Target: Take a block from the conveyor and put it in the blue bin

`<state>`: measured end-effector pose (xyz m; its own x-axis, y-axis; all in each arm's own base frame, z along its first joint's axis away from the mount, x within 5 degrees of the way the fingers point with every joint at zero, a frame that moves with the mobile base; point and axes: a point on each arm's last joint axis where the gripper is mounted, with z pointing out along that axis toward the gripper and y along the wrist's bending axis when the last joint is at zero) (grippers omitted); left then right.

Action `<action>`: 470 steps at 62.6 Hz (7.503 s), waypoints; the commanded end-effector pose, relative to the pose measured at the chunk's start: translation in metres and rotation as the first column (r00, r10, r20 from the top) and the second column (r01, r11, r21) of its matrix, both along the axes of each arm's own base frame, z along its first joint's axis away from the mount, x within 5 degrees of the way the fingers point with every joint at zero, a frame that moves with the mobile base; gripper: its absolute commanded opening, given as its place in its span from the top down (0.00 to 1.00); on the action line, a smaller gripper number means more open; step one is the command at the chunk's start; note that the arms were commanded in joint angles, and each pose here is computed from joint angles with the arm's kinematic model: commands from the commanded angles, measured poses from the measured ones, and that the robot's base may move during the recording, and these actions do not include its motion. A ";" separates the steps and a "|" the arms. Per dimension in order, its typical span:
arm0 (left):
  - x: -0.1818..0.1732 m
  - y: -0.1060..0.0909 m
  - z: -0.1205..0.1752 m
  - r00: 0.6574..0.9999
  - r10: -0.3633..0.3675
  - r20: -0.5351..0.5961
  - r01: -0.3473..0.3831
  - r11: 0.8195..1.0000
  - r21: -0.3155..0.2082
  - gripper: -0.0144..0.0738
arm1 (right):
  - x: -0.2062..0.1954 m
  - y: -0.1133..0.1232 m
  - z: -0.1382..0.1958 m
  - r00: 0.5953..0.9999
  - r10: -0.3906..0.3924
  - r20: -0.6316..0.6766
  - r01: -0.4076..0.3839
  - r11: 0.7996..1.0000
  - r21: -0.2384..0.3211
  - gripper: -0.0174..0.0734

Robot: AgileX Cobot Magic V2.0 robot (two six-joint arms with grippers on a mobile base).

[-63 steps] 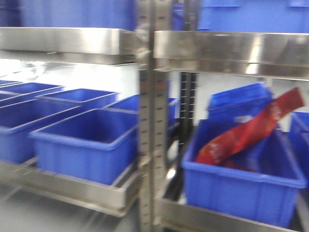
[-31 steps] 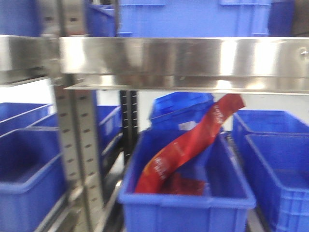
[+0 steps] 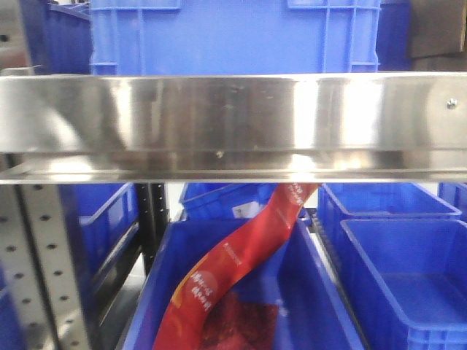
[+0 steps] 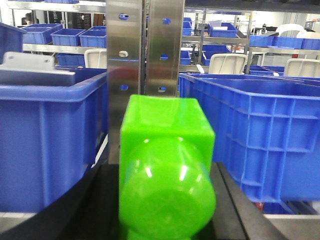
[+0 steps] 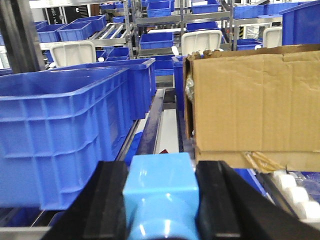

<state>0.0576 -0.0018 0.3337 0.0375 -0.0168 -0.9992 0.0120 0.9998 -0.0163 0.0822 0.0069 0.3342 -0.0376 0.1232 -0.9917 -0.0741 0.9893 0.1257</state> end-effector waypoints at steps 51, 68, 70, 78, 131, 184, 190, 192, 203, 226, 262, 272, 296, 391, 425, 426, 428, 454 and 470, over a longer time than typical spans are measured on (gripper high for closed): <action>-0.001 0.000 0.003 1.000 0.005 0.028 -0.005 1.000 -0.009 0.96 | -0.002 -0.001 0.005 0.999 -0.006 0.037 0.006 1.000 -0.014 0.98; -0.001 0.000 0.003 1.000 0.005 0.028 -0.005 1.000 -0.009 0.96 | -0.002 -0.001 0.005 0.999 -0.006 0.037 0.006 1.000 -0.014 0.98; -0.001 0.000 0.003 1.000 0.005 0.028 -0.005 1.000 -0.009 0.96 | -0.002 -0.001 0.005 0.999 -0.006 0.037 0.006 1.000 -0.014 0.98; -0.001 0.000 0.003 1.000 0.005 0.028 -0.005 1.000 -0.009 0.96 | -0.002 -0.001 0.005 0.999 -0.006 0.037 0.006 1.000 -0.014 0.98; 0.005 -0.001 0.007 0.999 -0.020 0.043 0.019 1.000 0.008 0.96 | 0.000 0.000 0.011 0.998 0.001 0.068 -0.005 0.998 0.067 0.98; 0.167 -0.114 0.114 0.876 -0.467 -0.119 0.467 0.884 -0.031 0.96 | 0.135 0.093 0.106 0.933 0.356 0.051 -0.358 0.934 0.024 0.98; 0.196 -0.129 0.116 0.869 -0.477 -0.135 0.472 0.879 -0.068 0.96 | 0.155 0.107 0.104 0.928 0.372 0.025 -0.372 0.928 0.022 0.98; 0.202 -0.132 0.115 0.867 -0.478 -0.140 0.472 0.879 -0.074 0.96 | 0.163 0.110 0.101 0.928 0.371 0.010 -0.371 0.928 0.021 0.98; 0.236 -0.150 0.099 0.856 -0.478 -0.196 0.470 0.878 -0.085 0.96 | 0.201 0.128 0.082 0.928 0.369 -0.057 -0.369 0.929 0.017 0.98; 0.250 -0.160 0.080 0.834 -0.492 -0.250 0.465 0.870 -0.162 0.55 | 0.224 0.139 0.061 0.925 0.364 -0.109 -0.364 0.931 0.016 0.39; 0.245 -0.156 0.083 0.838 -0.474 -0.270 0.474 0.878 -0.068 0.96 | 0.198 0.129 0.082 0.915 0.387 -0.113 -0.388 0.922 0.017 0.98; 0.234 -0.144 0.096 0.849 -0.461 -0.259 0.466 0.884 -0.048 0.96 | 0.188 0.123 0.089 0.914 0.390 -0.116 -0.390 0.920 0.016 0.98; 0.151 -0.074 0.079 0.918 -0.349 -0.185 0.350 0.936 -0.033 0.96 | 0.123 0.083 0.072 0.933 0.346 -0.100 -0.353 0.934 -0.056 0.98; -0.006 -0.019 -0.032 0.937 -0.346 0.040 0.347 0.937 -0.026 0.96 | -0.015 0.012 -0.041 0.972 0.193 0.135 -0.166 0.969 -0.185 0.99; -0.006 -0.019 -0.032 0.937 -0.346 0.040 0.347 0.937 -0.026 0.96 | -0.026 -0.001 -0.120 0.990 0.021 0.138 -0.006 0.994 -0.106 0.99; -0.006 -0.019 -0.032 0.937 -0.346 0.040 0.347 0.937 -0.026 0.96 | -0.026 -0.001 -0.120 0.990 0.021 0.140 -0.006 0.994 -0.106 0.99; -0.006 -0.019 -0.032 0.937 -0.346 0.040 0.347 0.937 -0.026 0.96 | -0.026 -0.002 -0.119 0.989 0.021 0.147 -0.005 0.994 -0.106 0.99; -0.006 -0.019 -0.032 0.937 -0.346 0.040 0.347 0.937 -0.026 0.96 | -0.026 -0.001 -0.121 0.991 0.022 0.129 -0.008 0.994 -0.107 0.99; -0.006 -0.019 -0.032 0.937 -0.346 0.040 0.347 0.937 -0.026 0.96 | -0.026 -0.001 -0.121 0.991 0.022 0.129 -0.008 0.994 -0.107 0.99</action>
